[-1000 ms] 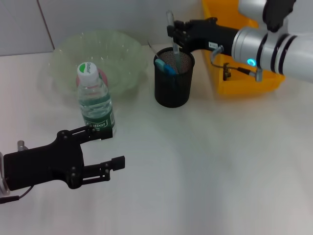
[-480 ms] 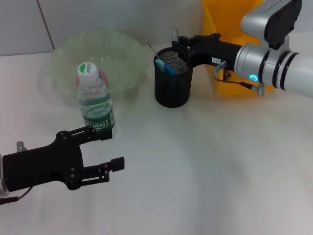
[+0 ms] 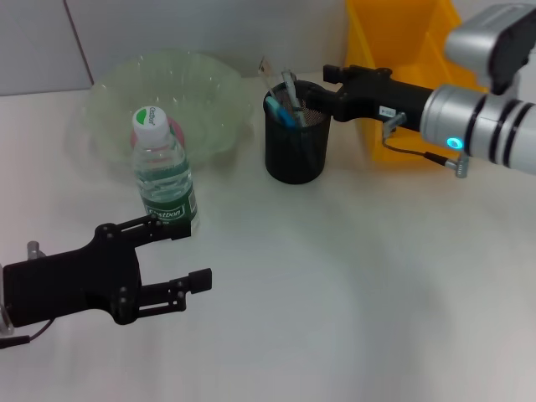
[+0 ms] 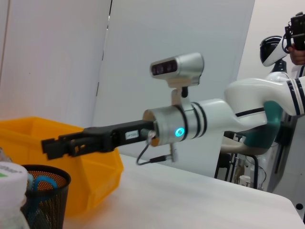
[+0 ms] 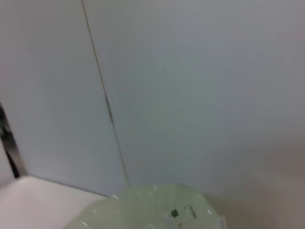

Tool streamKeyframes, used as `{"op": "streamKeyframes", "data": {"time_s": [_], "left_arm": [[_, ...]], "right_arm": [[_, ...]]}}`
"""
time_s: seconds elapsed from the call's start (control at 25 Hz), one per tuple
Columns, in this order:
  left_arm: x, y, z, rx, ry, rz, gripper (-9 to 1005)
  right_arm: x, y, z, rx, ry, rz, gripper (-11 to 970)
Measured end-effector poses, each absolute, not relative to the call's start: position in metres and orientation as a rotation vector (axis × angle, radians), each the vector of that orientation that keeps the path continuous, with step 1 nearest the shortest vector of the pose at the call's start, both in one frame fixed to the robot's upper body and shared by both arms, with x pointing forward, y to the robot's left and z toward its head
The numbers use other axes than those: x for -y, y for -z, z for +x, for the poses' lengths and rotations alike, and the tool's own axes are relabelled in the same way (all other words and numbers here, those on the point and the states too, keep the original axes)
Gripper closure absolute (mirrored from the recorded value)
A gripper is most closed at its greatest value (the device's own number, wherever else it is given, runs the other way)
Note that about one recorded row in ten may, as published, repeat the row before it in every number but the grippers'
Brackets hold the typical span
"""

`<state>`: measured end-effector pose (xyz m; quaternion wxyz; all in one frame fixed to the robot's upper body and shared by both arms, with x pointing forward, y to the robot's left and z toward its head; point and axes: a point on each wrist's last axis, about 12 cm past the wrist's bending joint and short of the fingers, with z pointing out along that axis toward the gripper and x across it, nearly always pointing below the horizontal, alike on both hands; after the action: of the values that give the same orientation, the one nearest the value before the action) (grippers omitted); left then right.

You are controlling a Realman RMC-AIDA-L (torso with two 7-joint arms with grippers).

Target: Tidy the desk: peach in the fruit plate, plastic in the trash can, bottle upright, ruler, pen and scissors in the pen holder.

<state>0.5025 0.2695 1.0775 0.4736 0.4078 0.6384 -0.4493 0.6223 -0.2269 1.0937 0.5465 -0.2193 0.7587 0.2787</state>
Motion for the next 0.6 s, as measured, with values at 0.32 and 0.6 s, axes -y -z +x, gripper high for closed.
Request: {"op": "streamKeyframes", "data": {"time_s": [0.32, 0.6], "left_arm": [[-0.269, -1.082, 0.51, -1.573, 1.108, 1.002, 208], [-0.263, -1.091, 0.524, -1.613, 1.15, 1.011, 208]], "right_arm": [[0.252, -1.106, 0.592, -1.771, -0.944, -0.559, 290], [0.263, -1.104, 0.566, -1.838, -1.095, -0.809, 205]]}}
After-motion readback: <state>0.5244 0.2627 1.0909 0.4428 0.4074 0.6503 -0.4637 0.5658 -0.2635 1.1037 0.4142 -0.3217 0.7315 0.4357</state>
